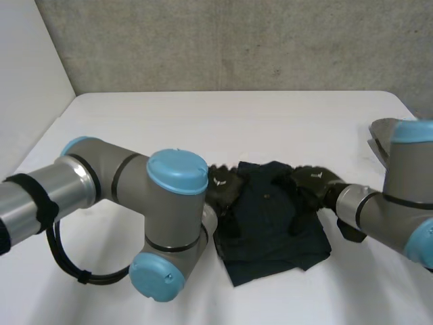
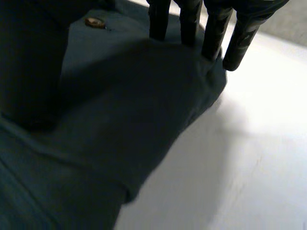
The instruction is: Fold the laundry.
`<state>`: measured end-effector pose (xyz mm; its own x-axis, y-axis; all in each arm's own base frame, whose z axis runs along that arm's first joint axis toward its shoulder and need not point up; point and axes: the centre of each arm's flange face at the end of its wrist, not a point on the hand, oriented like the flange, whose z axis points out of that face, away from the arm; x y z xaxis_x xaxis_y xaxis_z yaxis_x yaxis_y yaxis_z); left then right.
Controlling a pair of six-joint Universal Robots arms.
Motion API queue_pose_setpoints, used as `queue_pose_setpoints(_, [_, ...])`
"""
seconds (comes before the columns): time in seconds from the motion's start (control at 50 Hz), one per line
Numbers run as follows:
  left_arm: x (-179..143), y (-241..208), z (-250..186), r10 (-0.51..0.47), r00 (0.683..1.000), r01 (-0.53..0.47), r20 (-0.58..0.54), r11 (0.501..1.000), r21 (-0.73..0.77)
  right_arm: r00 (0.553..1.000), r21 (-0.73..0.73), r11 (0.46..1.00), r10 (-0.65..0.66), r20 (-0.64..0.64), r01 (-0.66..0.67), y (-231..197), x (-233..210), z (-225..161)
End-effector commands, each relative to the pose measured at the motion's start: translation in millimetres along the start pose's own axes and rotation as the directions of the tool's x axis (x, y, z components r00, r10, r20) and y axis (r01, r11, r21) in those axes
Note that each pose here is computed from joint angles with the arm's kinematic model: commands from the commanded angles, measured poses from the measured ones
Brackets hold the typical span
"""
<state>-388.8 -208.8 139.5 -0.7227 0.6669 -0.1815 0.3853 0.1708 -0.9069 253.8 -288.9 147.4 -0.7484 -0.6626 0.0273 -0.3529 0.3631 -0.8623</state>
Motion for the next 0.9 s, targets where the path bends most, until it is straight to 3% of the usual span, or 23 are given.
queue_pose_setpoints(0.02, [-1, 25, 0, 0.122, 0.992, -0.122, -0.012, 0.985, -0.118, 0.991, -0.062, 0.990, -0.126, -0.044, 0.123, 18, 5, 10])
queue_pose_setpoints(0.12, [-6, 0, -7, 0.125, 0.992, -0.124, 0.003, 0.991, -0.048, 0.986, -0.006, 0.990, -0.144, -0.082, 0.144, 6, 10, 4])
queue_pose_setpoints(0.24, [-28, -82, -40, 0.073, 0.995, -0.088, 0.074, 0.972, 0.217, 0.972, 0.120, 0.972, -0.183, -0.147, 0.202, -27, 8, -25])
queue_pose_setpoints(0.36, [-38, -123, -71, 0.079, 0.997, -0.077, 0.009, 0.932, 0.354, 0.951, 0.217, 0.942, -0.207, -0.231, 0.258, -51, -2, -67])
queue_pose_setpoints(0.48, [-53, -125, -87, 0.044, 0.994, -0.010, -0.102, 0.950, 0.313, 0.939, 0.214, 0.938, -0.212, -0.271, 0.274, -38, -11, -88])
queue_pose_setpoints(0.6, [-66, -121, -92, -0.048, 0.983, 0.091, -0.179, 0.965, 0.245, 0.957, 0.145, 0.959, -0.212, -0.199, 0.242, 2, -33, -94])
queue_pose_setpoints(0.9, [-68, -107, -87, -0.097, 0.977, 0.134, -0.192, 0.972, 0.192, 0.958, 0.136, 0.950, -0.268, -0.103, 0.280, 63, -68, -62])
